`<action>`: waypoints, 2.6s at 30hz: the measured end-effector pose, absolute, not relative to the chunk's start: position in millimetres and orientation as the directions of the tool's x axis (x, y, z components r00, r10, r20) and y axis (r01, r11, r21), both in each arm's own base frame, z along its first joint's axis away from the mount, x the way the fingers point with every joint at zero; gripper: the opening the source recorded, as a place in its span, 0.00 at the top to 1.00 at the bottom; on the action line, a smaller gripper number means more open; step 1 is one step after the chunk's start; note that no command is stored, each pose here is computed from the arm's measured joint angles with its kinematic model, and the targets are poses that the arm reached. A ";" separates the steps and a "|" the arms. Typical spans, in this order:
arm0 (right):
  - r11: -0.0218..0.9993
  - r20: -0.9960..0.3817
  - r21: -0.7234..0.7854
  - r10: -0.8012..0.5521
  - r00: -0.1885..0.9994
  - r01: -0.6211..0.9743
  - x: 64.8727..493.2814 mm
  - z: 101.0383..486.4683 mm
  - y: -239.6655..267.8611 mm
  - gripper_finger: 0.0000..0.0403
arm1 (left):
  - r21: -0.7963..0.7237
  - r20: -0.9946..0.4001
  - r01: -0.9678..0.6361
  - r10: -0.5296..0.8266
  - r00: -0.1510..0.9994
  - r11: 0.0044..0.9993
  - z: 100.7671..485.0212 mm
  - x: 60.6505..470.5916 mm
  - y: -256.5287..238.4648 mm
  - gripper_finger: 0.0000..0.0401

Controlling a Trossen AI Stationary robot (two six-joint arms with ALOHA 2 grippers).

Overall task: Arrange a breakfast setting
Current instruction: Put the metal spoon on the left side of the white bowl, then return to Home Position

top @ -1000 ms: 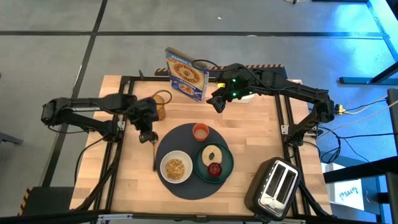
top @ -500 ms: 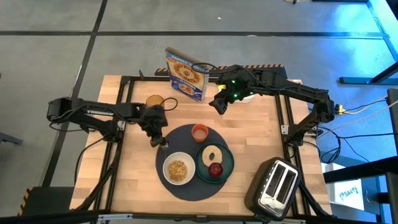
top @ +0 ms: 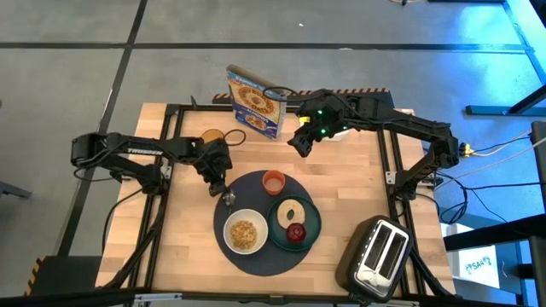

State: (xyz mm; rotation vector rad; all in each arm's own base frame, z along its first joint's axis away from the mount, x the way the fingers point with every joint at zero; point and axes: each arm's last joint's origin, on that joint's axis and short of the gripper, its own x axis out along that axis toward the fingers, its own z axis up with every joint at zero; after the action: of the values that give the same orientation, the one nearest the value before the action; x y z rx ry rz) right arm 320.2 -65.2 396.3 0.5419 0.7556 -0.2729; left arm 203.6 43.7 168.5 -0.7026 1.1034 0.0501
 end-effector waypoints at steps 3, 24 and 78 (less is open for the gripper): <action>0.827 -0.722 0.334 -0.084 0.687 0.452 317.1 396.8 -65.8 0.41 | -0.511 -0.808 -0.349 -0.302 0.506 0.786 184.4 204.1 46.6 0.72; 0.990 -0.204 0.127 -0.038 0.978 0.065 229.6 472.1 -24.0 0.99 | -0.228 -0.120 -0.132 0.107 0.987 0.965 360.1 103.8 21.0 0.99; 0.972 0.122 0.161 0.150 0.981 -0.169 103.7 188.4 2.3 1.00 | -0.098 0.153 -0.011 0.026 0.988 0.995 206.3 87.4 10.7 1.00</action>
State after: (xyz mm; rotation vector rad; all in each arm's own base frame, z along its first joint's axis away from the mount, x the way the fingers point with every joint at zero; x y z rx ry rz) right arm 103.7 2.3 188.4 0.1716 -0.1098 0.1611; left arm 87.4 10.7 206.3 -0.0975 -0.1543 0.0184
